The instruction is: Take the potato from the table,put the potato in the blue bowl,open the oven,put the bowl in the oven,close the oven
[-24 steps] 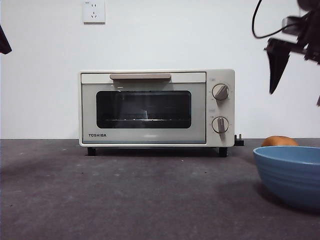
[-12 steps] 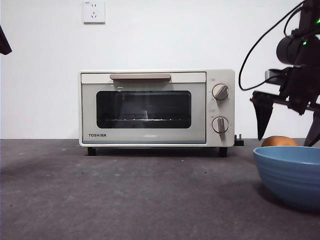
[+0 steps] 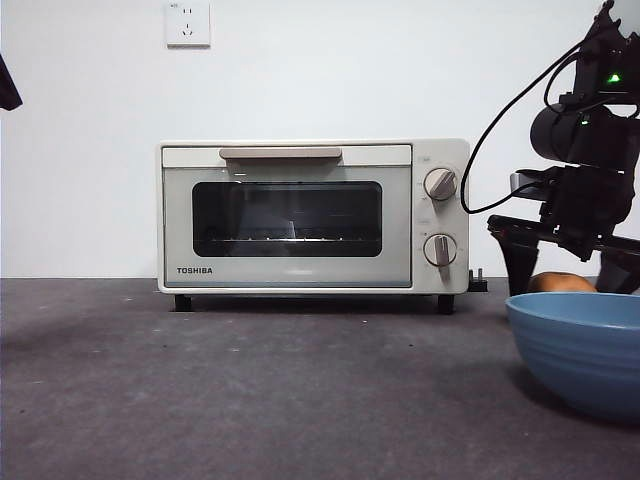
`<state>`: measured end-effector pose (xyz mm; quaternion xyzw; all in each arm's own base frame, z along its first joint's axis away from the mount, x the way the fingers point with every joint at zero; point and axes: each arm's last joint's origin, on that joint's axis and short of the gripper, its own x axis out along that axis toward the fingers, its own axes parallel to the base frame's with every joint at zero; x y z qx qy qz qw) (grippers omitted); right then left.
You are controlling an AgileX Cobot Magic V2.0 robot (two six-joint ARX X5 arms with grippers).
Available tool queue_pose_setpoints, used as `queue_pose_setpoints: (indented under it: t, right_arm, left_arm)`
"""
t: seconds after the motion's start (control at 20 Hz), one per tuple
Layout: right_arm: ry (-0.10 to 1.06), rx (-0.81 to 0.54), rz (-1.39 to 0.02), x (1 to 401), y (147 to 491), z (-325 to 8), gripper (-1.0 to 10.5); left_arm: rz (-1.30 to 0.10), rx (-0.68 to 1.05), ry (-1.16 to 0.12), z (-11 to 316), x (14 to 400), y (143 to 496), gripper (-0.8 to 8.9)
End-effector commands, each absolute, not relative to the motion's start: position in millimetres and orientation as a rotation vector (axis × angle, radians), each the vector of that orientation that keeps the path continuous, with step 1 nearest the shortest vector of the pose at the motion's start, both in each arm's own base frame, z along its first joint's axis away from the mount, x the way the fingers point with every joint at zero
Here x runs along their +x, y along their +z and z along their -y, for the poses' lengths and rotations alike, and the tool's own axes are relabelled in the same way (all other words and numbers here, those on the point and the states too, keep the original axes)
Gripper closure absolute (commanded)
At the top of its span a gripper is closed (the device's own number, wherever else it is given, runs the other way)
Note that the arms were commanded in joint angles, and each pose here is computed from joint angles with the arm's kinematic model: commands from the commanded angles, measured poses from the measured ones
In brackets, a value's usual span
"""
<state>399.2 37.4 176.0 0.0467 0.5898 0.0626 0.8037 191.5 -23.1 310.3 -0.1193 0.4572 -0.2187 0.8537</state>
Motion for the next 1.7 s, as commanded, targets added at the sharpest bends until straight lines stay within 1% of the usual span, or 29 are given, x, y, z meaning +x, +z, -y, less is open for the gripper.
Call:
queue_pose_setpoints:
  t: [0.05,0.2,0.35,0.55,0.65,0.75,0.85,1.0,1.1,1.2,1.25,1.45,1.55,1.7]
  right_arm:
    - [0.120,0.117,-1.267,400.9,180.3,-38.2,9.5]
    - [0.119,0.118,-1.278,397.4,202.4,-37.9,9.5]
    - [0.119,0.118,-1.288,384.0,233.3,-36.9,9.5]
    - [0.127,0.111,-1.283,351.6,278.2,-36.3,9.5]
    - [0.133,0.109,-1.254,334.7,299.9,-36.1,9.5]
    - [0.161,0.092,-1.219,316.9,319.7,-43.6,9.5]
    - [0.186,0.073,-1.227,297.0,334.4,-49.6,9.5]
    - [0.245,-0.002,-1.268,265.9,349.7,-63.7,9.5]
    - [0.298,-0.053,-1.254,243.8,356.9,-72.4,9.5]
    - [0.347,-0.086,-1.237,216.7,355.8,-79.8,9.5]
    - [0.351,-0.095,-1.239,205.1,351.4,-80.9,9.5]
    - [0.360,-0.054,-1.196,165.3,316.0,-79.6,9.5]
    - [0.336,-0.019,-1.197,155.3,291.6,-76.0,9.5]
    - [0.321,-0.009,-1.221,157.0,255.7,-76.9,9.4]
  left_arm:
    - [-0.961,-0.242,-0.471,23.7,191.7,310.9,8.19]
    - [-0.974,-0.244,-0.469,23.6,190.8,310.2,8.19]
    - [-0.975,-0.245,-0.469,23.6,190.6,310.1,8.19]
    - [-0.975,-0.244,-0.470,23.6,190.6,310.1,8.19]
    - [-0.969,-0.239,-0.472,23.7,191.0,310.4,8.19]
    - [-0.966,-0.228,-0.477,23.6,191.1,310.4,8.19]
    - [-0.966,-0.227,-0.478,23.7,191.0,310.4,8.19]
    - [-0.970,-0.227,-0.478,23.6,190.7,310.1,8.19]
    - [-0.975,-0.225,-0.480,23.6,190.1,309.8,8.19]
    - [-0.981,-0.226,-0.479,23.6,189.7,309.5,8.19]
    - [-0.984,-0.227,-0.479,23.6,189.4,309.3,8.19]
    - [-0.999,-0.221,-0.483,23.5,187.9,308.4,8.19]
    - [-1.008,-0.220,-0.484,23.5,187.1,308.0,8.19]
    - [-1.009,-0.220,-0.484,23.5,187.1,307.9,8.19]
